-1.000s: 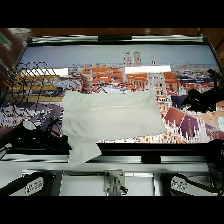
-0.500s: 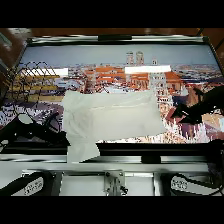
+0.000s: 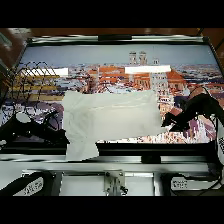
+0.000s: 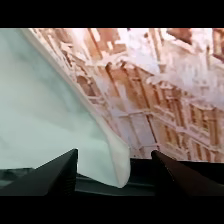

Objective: Fold the shirts.

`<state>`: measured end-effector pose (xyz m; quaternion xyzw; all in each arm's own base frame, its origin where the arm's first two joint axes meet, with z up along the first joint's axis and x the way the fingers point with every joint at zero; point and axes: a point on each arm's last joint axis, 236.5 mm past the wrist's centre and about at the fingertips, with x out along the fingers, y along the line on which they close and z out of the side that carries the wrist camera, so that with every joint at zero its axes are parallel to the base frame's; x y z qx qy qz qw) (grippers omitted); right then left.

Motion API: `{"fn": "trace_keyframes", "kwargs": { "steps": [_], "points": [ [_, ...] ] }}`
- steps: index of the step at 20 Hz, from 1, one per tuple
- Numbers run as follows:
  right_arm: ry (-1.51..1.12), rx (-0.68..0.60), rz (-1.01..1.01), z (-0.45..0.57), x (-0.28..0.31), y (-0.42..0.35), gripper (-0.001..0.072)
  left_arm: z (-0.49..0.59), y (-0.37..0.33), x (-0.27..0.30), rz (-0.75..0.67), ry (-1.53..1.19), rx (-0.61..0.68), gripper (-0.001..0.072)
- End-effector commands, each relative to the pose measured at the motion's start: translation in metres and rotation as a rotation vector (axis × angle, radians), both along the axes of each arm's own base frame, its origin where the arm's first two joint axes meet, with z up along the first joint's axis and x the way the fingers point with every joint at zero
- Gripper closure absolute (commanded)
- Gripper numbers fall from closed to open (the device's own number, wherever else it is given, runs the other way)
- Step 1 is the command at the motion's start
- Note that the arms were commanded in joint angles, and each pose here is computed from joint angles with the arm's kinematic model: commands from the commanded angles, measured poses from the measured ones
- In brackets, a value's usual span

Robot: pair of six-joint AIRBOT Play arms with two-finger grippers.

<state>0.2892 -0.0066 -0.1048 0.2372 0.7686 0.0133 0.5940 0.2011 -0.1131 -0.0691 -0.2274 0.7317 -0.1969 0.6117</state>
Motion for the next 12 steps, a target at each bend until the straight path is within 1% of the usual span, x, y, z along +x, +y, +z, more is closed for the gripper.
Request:
{"fn": "trace_keyframes", "kwargs": {
  "steps": [1,2,3,4,5,7,9,11,12],
  "points": [
    [0.004,0.032,-0.036,-0.006,0.0,0.011,0.0172,0.002,0.0,0.001,0.006,-0.008,0.002,0.0676],
    [0.018,0.039,-0.04,-0.009,-0.005,0.014,0.0266,0.002,0.0,0.001,0.006,-0.008,0.002,0.0676],
    [0.03,0.042,-0.041,-0.011,-0.01,0.015,0.0395,0.002,0.0,0.001,0.006,-0.009,0.002,0.0676],
    [0.035,0.043,-0.039,-0.011,-0.011,0.015,0.055,0.003,0.0,0.003,0.005,-0.015,0.004,0.0676],
    [0.021,0.041,-0.041,-0.008,-0.009,0.015,0.0648,0.006,0.002,0.009,0.003,-0.033,0.01,0.0676],
    [-0.094,0.05,-0.014,0.013,0.009,0.017,0.065,0.027,0.01,0.034,-0.026,-0.145,0.046,0.0678],
    [-0.319,0.087,0.06,0.067,0.045,0.025,0.065,0.082,0.021,0.081,-0.034,-0.358,0.099,0.0679],
    [-0.652,0.115,0.148,0.167,0.087,0.039,0.065,0.189,0.026,0.131,-0.028,-0.681,0.135,0.0678],
    [-0.835,0.084,0.172,0.228,0.104,0.041,0.065,0.266,0.028,0.149,-0.015,-0.897,0.162,0.0678]
  ]
}}
